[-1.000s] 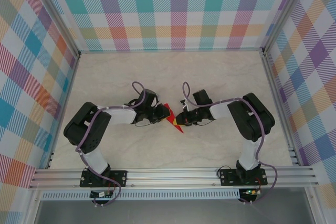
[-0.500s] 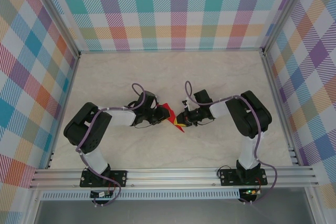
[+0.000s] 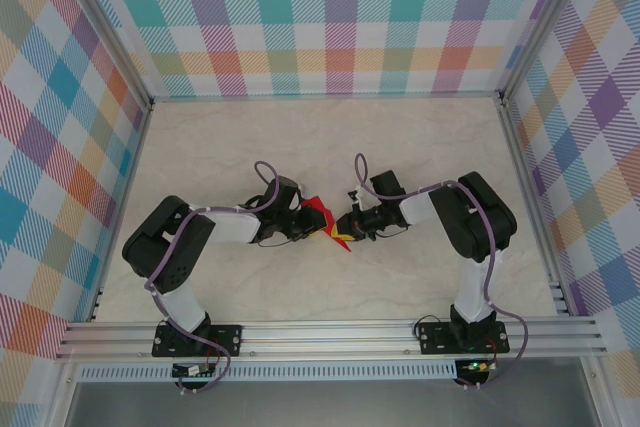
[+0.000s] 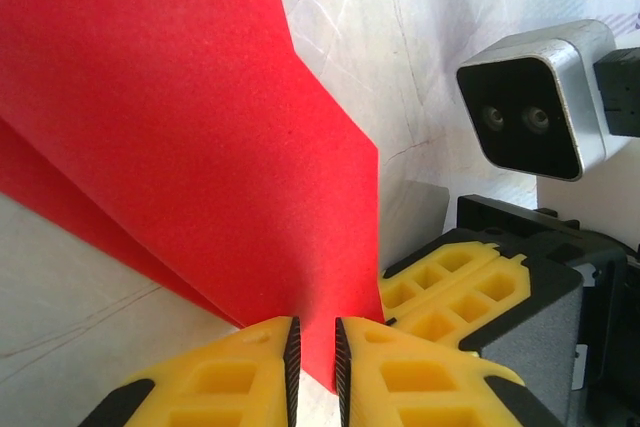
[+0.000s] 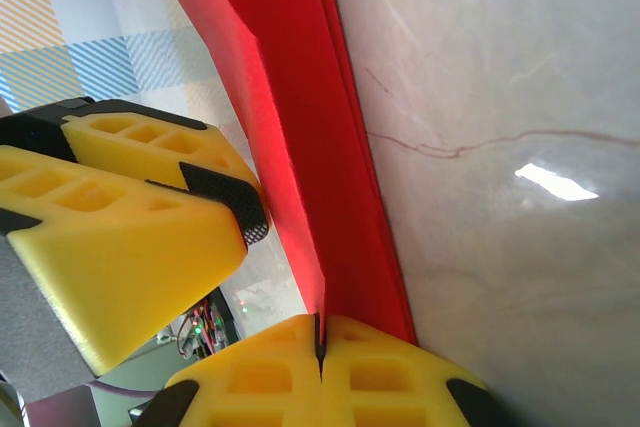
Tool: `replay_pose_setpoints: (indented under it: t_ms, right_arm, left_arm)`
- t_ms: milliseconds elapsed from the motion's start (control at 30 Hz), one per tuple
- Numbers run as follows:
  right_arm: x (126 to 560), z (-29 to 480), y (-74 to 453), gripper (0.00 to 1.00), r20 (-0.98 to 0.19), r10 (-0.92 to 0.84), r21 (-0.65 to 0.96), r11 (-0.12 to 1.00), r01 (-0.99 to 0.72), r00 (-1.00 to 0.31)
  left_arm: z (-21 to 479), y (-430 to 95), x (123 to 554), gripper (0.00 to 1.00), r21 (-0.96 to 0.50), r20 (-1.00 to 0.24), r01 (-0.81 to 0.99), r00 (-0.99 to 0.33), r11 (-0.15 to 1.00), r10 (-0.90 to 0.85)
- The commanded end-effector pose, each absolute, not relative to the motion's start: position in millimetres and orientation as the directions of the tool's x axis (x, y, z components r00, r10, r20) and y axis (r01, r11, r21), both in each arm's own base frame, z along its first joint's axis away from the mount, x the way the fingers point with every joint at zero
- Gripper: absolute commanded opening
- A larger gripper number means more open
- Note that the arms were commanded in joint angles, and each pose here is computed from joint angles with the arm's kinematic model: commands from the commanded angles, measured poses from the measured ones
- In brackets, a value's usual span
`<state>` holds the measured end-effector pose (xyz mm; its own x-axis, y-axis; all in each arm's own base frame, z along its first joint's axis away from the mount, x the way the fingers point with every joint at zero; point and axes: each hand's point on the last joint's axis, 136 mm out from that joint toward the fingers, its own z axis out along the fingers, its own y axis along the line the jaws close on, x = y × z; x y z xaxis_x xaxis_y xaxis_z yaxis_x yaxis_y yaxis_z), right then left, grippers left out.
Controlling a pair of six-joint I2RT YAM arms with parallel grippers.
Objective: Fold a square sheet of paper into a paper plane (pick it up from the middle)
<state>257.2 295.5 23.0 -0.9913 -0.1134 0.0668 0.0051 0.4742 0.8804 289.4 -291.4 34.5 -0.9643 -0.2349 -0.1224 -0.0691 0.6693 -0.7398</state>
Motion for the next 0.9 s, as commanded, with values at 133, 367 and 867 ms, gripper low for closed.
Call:
replay_pose_setpoints:
  t_ms: [133,367,867]
  right_arm:
    - [259.3,6.1,291.1,0.00,0.096,-0.093,0.858,0.513,0.035,-0.991]
    - [258.2,3.4,290.2,0.00,0.103,-0.097,0.852,0.522,0.037,-0.990]
    - [260.2,18.5,289.9,0.05,0.066,-0.117,0.847,0.531,-0.006,-0.991]
  left_arm:
    - [29.1,-296.9,290.2,0.18,-0.733,-0.123,-0.065,-0.966,0.677,-0.226]
    - [21.4,-293.1,290.9,0.18,-0.701,-0.105,-0.095,-0.967,0.707,-0.233]
    - [4.6,-279.4,285.5,0.15,-0.620,-0.057,-0.170,-0.964,0.766,-0.260]
